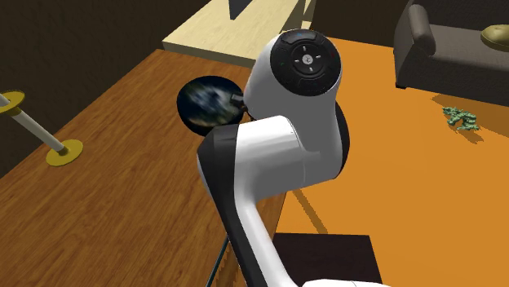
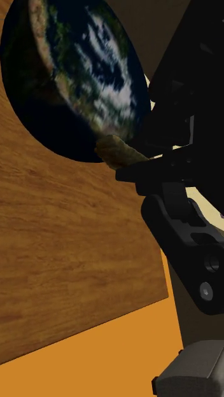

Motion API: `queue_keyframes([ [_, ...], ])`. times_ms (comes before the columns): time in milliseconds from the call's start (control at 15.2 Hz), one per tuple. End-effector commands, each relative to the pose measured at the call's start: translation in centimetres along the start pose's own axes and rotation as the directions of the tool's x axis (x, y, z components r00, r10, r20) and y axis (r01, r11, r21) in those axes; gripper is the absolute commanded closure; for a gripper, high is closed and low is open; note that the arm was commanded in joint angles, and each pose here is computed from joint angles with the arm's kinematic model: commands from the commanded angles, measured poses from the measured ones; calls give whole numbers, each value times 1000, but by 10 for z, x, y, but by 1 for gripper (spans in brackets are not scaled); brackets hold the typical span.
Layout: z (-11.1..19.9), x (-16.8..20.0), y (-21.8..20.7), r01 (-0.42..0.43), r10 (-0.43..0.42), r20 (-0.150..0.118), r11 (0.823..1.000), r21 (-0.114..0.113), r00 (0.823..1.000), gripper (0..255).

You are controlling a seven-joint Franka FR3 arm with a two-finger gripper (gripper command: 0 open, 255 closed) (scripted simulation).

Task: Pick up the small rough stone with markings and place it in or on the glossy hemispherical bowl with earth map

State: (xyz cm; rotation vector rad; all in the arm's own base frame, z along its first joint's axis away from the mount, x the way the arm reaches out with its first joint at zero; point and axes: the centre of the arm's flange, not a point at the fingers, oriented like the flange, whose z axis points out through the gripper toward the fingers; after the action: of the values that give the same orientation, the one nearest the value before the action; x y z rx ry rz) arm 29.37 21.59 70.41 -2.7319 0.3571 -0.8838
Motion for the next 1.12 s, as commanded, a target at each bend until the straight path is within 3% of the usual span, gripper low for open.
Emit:
queue_keyframes([
  [0, -8, 6, -3, 0, 0, 0, 1000, 0, 1000, 255],
  [924, -66, 46, -25, 0, 0, 0, 1000, 0, 1000, 255],
  [1056, -63, 51, -38, 0, 0, 0, 1000, 0, 1000, 255],
])
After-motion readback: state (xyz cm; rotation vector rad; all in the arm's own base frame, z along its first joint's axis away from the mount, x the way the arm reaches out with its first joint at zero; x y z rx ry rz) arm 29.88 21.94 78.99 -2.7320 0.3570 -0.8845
